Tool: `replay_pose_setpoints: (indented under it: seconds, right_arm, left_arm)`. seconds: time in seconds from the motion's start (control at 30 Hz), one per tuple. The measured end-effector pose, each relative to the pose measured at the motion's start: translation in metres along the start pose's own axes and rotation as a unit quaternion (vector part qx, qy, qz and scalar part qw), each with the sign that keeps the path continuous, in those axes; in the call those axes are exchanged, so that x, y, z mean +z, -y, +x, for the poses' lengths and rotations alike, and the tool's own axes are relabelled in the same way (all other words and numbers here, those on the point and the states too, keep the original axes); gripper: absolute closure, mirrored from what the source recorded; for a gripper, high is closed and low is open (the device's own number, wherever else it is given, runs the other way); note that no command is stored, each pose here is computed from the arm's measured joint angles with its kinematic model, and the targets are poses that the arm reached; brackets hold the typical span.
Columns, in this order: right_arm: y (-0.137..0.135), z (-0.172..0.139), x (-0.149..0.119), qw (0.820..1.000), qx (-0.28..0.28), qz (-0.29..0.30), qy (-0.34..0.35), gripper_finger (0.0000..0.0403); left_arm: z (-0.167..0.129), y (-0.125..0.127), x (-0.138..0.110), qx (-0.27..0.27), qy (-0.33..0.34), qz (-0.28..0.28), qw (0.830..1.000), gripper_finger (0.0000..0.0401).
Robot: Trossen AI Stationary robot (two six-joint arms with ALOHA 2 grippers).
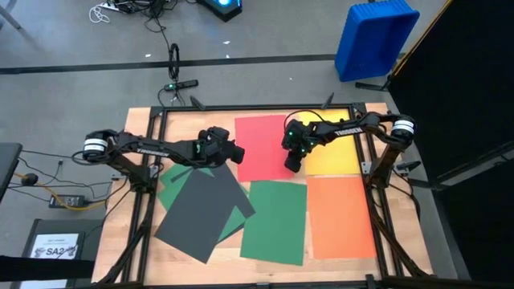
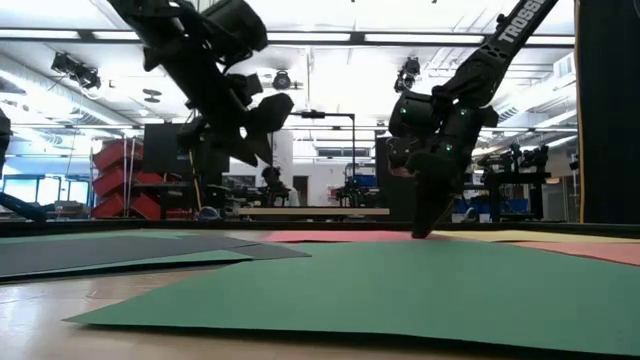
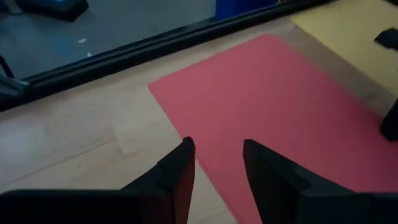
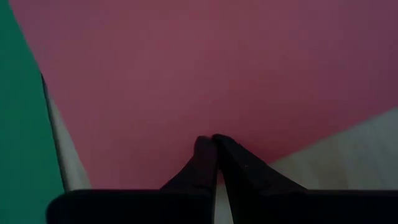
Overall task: Organize paper
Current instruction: Stack the pink colored paper on top of the pink colored papers
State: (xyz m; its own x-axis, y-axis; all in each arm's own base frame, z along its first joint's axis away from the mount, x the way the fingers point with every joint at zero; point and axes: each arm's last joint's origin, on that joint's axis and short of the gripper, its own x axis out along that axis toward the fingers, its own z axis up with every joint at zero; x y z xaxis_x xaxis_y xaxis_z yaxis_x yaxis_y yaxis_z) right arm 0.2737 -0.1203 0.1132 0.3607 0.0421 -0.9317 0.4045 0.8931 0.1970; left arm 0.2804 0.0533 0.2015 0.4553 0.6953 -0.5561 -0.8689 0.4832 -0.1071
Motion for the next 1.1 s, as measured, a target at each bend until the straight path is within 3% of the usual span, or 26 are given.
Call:
replay_pose_setpoints:
  seconds: [0.3,0.47,0.6,0.83,1.1]
  right_arm:
    - [0.002,-0.006,0.007,1.000,-0.023,0.007,-0.019,0.0403]
    - [0.002,-0.006,0.006,0.999,-0.024,0.009,-0.020,0.0403]
    - [0.002,-0.006,0.006,0.999,-0.025,0.013,-0.023,0.0403]
    - [0.000,-0.013,0.007,1.000,-0.017,0.016,-0.010,0.0403]
    - [-0.002,-0.030,0.008,1.000,-0.019,0.013,0.014,0.0402]
  left_arm:
    - [0.037,-0.009,-0.014,0.015,-0.070,0.052,0.996,0.0279]
    - [0.063,-0.027,-0.015,0.028,-0.121,0.003,0.992,0.0286]
    - [0.074,-0.042,-0.008,0.046,-0.122,-0.019,0.991,0.0303]
    - [0.085,-0.057,0.003,0.017,-0.141,-0.027,0.989,0.0329]
    - [0.087,-0.059,0.006,0.011,-0.133,-0.022,0.991,0.0334]
